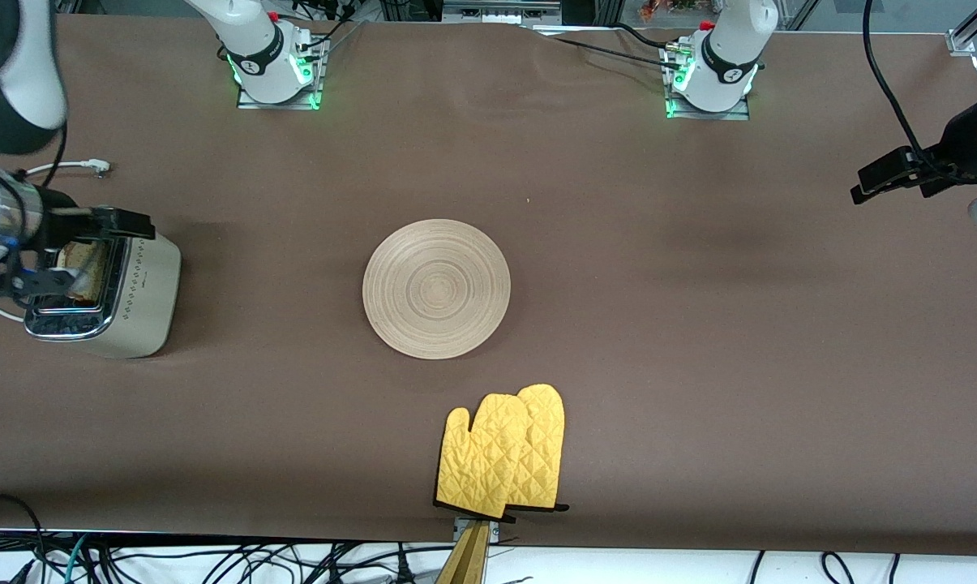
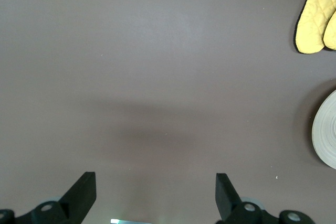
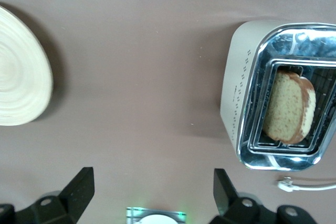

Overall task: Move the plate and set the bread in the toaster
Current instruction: 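Lower the bread into the toaster slot and open the right gripper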

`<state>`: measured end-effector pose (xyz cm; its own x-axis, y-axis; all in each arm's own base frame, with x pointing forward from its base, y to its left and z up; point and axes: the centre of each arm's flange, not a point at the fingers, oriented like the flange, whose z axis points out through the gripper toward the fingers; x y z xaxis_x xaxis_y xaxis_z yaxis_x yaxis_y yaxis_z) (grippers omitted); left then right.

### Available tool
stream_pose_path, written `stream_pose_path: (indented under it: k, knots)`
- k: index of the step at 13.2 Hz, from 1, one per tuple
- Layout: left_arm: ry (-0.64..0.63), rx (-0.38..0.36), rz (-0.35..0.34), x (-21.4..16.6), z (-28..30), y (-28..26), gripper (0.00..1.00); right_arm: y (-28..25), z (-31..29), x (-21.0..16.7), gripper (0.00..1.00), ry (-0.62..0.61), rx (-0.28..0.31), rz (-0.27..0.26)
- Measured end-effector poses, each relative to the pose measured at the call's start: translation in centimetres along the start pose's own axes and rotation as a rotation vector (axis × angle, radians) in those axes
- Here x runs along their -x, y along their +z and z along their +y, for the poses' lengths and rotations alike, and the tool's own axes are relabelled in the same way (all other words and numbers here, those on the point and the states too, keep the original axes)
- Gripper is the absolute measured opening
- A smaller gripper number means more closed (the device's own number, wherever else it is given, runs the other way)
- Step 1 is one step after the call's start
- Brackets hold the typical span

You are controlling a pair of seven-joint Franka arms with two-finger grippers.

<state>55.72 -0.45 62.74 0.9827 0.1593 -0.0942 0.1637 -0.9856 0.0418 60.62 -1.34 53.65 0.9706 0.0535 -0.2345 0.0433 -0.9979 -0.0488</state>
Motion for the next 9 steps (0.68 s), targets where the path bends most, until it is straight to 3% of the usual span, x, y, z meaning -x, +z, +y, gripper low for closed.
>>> stream_pose_path:
  k: [3, 6, 9]
  knots:
    - [0.0, 0.0, 0.0, 0.0, 0.0, 0.0, 1.0, -2.1, 2.4, 2.3, 1.0, 0.033, -0.017, 0.055]
    - [-0.003, 0.006, 0.033, -0.5, -0.1, -0.2, 1.0, 0.4, 1.7, 3.8, 1.0, 0.031, -0.02, 0.161]
    - [0.025, 0.007, 0.032, -1.2, -1.4, 0.3, 1.0, 1.8, 1.4, 5.1, 1.0, 0.029, -0.001, 0.178]
